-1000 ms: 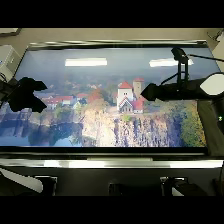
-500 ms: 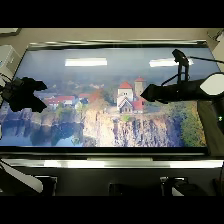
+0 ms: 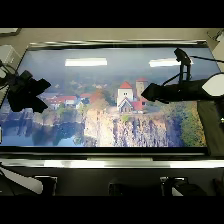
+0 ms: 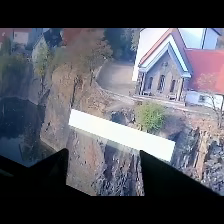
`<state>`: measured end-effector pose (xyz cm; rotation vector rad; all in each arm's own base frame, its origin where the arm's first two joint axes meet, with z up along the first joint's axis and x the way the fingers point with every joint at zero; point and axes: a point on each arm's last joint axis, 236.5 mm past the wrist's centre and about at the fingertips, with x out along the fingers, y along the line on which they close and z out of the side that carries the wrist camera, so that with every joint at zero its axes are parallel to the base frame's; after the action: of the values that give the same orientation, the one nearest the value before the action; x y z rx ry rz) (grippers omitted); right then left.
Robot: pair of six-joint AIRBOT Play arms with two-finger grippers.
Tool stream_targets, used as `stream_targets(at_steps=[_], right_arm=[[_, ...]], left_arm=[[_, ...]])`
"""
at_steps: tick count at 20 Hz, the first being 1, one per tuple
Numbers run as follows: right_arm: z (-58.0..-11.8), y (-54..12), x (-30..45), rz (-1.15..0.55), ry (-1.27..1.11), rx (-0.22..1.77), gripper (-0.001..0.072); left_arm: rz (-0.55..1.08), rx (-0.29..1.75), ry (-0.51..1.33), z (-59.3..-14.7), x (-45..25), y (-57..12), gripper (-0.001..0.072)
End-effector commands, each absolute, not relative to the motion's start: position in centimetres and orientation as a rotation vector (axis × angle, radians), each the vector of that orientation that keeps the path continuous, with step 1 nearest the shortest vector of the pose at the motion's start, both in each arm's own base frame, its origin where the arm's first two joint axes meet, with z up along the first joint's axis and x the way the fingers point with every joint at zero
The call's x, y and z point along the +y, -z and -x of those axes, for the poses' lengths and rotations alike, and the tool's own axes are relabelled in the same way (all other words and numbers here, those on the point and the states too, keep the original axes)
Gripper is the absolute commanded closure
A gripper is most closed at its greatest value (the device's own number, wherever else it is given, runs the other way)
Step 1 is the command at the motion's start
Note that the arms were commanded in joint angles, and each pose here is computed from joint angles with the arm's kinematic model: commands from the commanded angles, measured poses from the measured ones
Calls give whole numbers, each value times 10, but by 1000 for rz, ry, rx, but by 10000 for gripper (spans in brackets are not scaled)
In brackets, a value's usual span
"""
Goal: Fold the clothes and pants, and hang the long-sleeved shirts on hangers.
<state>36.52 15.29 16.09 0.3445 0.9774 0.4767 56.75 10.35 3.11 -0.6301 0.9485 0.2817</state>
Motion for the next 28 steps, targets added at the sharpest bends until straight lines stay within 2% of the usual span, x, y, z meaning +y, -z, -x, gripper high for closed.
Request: stream_targets(at_steps=[1,4,10,14,17,18,19,20,21,24,28], right_arm=[[-364,-188,151,-344,-476,879,184],[-349,-220,147,-339,-476,794,187],[-289,-261,100,-277,-309,698,184],[-255,-277,48,-114,-149,618,185],[-240,-287,34,-87,-105,570,187],[-237,-286,34,-132,-95,582,187],[-234,-282,34,-202,-71,604,186],[-234,-275,36,-279,-48,642,180],[-236,-268,42,-350,-42,687,164],[-259,-277,83,-467,-159,782,164],[-322,-302,107,-403,-295,872,142]], left_arm=[[620,1023,106,-542,-50,-99,692],[551,1148,390,-485,-188,-125,691],[347,1356,724,-346,-392,-109,692],[222,1484,745,-268,-463,-55,691],[201,1562,720,-240,-488,-16,686],[210,1569,708,-240,-490,-11,625],[226,1565,697,-244,-489,-13,444],[241,1560,688,-250,-485,-18,229],[247,1557,679,-257,-477,-24,65],[190,1515,636,-284,-425,-55,47],[127,1372,484,-335,-319,-113,48]])
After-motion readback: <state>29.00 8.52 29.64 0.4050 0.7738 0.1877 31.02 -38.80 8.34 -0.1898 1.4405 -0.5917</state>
